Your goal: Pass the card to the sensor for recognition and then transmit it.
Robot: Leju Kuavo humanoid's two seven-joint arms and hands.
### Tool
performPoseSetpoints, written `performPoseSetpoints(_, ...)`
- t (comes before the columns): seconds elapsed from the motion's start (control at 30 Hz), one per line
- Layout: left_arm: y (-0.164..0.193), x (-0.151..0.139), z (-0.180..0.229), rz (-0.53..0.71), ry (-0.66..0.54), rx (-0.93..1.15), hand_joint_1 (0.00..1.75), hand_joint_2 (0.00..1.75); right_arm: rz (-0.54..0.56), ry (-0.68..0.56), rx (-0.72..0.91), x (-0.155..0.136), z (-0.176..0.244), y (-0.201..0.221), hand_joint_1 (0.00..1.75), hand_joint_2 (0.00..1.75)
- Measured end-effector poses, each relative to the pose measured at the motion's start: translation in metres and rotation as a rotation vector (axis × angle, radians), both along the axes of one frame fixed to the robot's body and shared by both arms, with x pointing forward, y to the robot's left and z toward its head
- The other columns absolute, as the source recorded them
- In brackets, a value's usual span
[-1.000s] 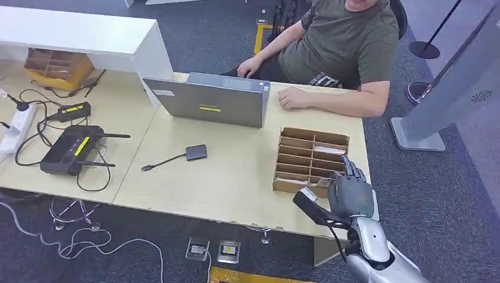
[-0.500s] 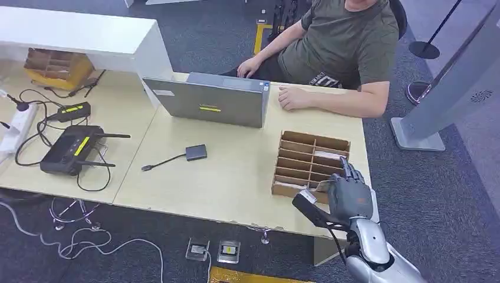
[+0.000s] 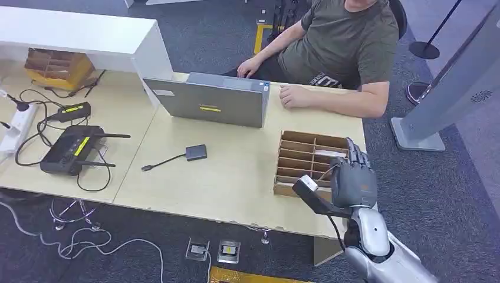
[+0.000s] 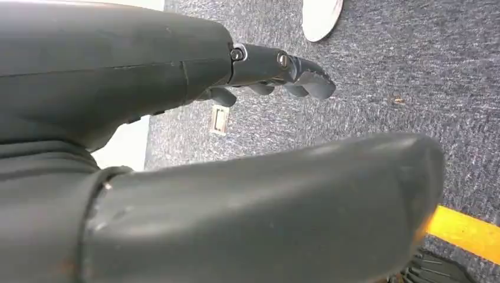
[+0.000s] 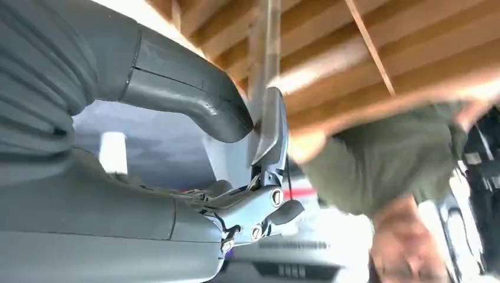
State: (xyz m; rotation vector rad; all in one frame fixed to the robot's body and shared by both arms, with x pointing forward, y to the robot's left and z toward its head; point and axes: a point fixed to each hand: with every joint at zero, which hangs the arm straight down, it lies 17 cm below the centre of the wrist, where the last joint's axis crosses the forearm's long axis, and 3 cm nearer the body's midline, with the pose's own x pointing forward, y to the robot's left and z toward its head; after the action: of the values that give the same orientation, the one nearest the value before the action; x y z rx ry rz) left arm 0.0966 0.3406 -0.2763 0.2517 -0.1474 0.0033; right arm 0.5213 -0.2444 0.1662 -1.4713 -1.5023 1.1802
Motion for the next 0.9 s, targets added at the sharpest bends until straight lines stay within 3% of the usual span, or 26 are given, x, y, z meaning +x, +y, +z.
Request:
performPoseSetpoints(0.23,-0.003,0.0,0.0,-0.039,0.002,-0.005,0.0,0.0,0.009,-0.337,-0.079,0.005,0.156,0.02,1.75,1.75)
performPoseSetpoints(0.4,-0.005,0.001,0.0,-0.057,0.0,-0.006,0.0,0.0,0.017,-0.466,-0.066,-0.005,0.223,0.021,1.75,1.75)
performPoseSetpoints(0.67,-0.01,0.011,0.001,-0.104,-0.005,-0.005,0.0,0.0,0.006,-0.499,-0.104,-0.001,0.26,0.023,1.75,1.75)
performPoseSetpoints(0.9,-0.015,0.021,0.003,-0.136,-0.011,-0.009,0.0,0.0,-0.073,-0.376,-0.238,0.044,0.266,0.028,1.75,1.75)
